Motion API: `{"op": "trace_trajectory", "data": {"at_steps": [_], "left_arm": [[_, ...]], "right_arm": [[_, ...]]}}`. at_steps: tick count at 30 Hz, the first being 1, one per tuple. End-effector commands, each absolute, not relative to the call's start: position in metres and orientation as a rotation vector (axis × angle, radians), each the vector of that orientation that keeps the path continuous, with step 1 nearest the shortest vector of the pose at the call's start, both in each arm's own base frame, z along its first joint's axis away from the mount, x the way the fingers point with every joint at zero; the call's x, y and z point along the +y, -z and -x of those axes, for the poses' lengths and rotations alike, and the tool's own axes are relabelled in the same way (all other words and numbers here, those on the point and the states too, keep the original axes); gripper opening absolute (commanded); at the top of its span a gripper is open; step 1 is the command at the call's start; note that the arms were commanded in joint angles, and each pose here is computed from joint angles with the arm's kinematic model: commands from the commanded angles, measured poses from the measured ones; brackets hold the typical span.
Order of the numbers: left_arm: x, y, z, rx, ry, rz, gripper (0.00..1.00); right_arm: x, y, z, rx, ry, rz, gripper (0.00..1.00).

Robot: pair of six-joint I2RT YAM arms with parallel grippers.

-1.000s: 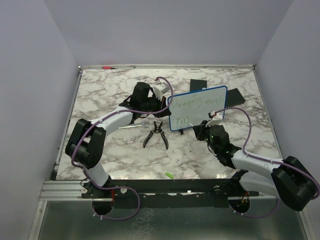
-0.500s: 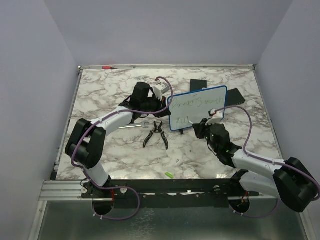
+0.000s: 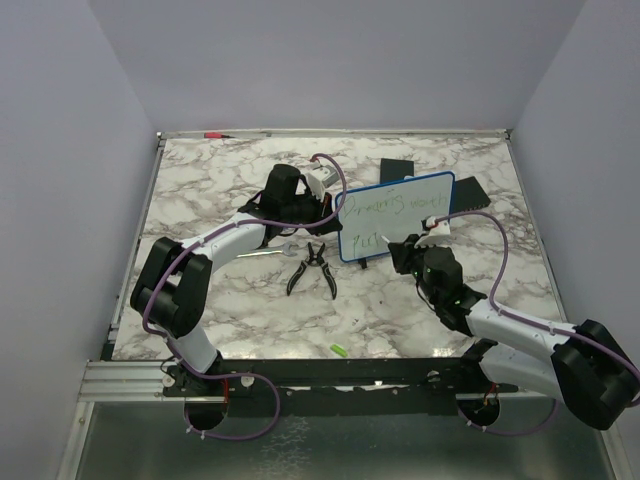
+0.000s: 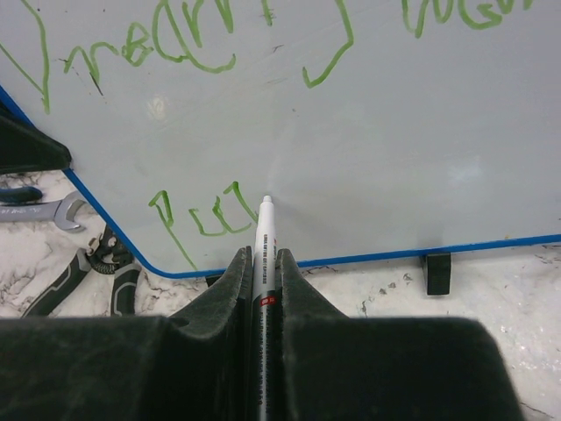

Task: Write a sentence on the whiteboard

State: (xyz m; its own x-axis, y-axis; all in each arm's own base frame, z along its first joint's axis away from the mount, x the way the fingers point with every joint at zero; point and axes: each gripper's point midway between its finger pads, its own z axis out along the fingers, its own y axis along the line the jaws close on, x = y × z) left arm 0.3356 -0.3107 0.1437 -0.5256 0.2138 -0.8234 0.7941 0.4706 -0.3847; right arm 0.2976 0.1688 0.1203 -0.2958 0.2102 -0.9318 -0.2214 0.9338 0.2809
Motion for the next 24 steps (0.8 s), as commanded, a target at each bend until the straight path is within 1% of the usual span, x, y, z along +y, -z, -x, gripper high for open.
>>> {"op": "trace_trajectory", "data": {"at_steps": [1, 9, 17, 24], "left_arm": [[-0.313, -0.134, -0.331, 2.031, 1.019, -0.867, 0.00], [-0.313, -0.134, -0.331, 2.029, 1.017, -0.868, 0.00], [-0.313, -0.134, -0.332, 2.030, 1.017, -0.866, 0.00], [-0.313, -0.133, -0.332, 2.031, 1.015, -0.867, 0.00]], "right_arm": [[0.159, -0.124, -0.306, 1.814, -0.366, -0.050, 0.01], [0.161, -0.123, -0.306, 1.814, -0.377, -0.048, 0.01], [0.181, -0.122, -0.303, 1.816, -0.447, 0.082, 0.01], [0.179, -0.117, -0.302, 1.831, -0.439, 0.067, 0.01]]}}
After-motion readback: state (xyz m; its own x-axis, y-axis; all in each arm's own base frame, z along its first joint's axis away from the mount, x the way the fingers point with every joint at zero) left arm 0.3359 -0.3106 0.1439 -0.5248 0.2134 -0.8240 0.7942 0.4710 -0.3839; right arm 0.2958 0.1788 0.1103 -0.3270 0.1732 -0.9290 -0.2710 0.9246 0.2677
